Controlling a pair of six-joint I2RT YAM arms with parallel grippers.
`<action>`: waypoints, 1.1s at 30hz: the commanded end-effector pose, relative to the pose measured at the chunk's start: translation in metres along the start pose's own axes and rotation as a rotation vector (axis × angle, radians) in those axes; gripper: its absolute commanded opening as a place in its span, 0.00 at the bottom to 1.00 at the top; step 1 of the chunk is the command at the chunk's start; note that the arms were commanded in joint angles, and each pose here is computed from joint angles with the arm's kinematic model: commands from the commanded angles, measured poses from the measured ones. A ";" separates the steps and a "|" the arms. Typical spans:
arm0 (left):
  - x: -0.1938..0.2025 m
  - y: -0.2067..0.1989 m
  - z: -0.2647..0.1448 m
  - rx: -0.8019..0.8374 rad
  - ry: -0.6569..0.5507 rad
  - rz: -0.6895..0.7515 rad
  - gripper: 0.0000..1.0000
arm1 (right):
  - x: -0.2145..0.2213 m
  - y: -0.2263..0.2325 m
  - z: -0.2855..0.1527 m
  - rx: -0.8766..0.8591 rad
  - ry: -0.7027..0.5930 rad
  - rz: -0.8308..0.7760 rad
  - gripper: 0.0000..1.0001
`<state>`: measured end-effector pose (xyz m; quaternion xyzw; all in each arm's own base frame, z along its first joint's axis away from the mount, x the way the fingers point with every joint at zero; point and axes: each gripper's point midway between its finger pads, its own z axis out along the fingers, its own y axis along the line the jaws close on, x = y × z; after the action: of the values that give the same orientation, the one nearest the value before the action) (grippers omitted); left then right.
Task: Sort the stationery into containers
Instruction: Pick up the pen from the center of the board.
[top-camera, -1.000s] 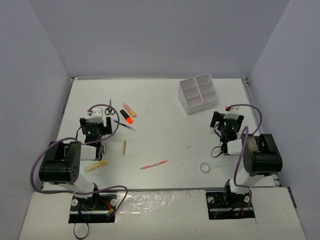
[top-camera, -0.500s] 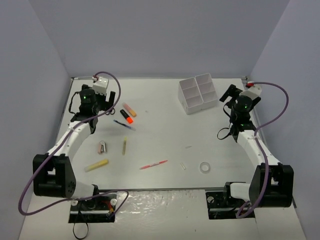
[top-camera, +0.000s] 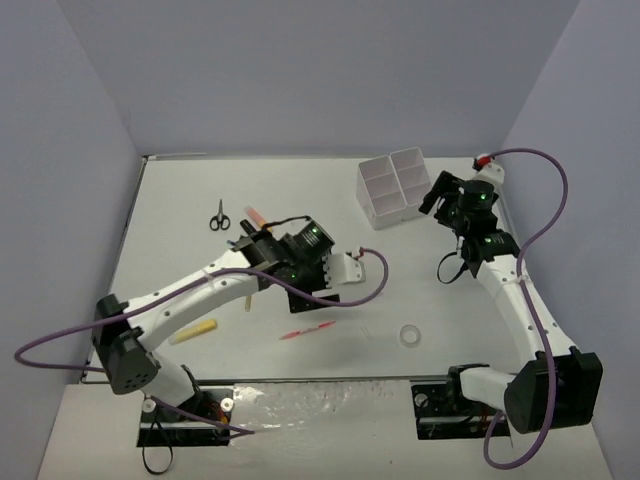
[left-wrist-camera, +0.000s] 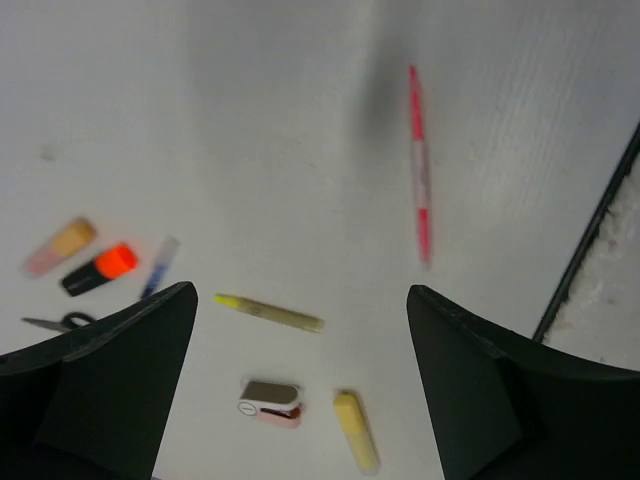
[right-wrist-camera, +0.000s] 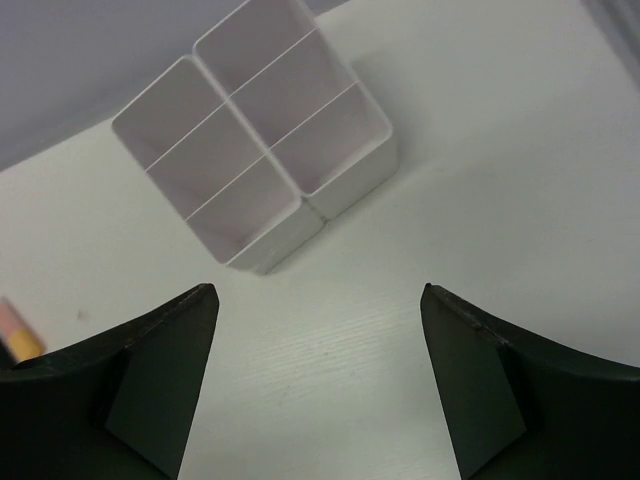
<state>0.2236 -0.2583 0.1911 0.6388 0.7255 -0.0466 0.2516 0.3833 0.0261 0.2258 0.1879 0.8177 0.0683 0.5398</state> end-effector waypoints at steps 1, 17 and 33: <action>0.038 -0.039 0.014 0.125 0.166 0.076 0.82 | 0.028 0.053 -0.009 -0.236 0.130 -0.134 0.81; 0.032 -0.071 0.119 0.082 0.116 -0.032 0.76 | 0.043 0.062 -0.007 -0.258 0.176 -0.175 0.78; 0.076 -0.088 0.146 0.277 0.296 -0.132 0.29 | 0.044 0.066 -0.022 -0.325 0.168 -0.227 0.79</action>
<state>0.1803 -0.2790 0.0216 0.6301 0.7683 -0.0688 0.0894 0.3606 0.0927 0.2062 0.0366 0.8646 0.1327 0.4833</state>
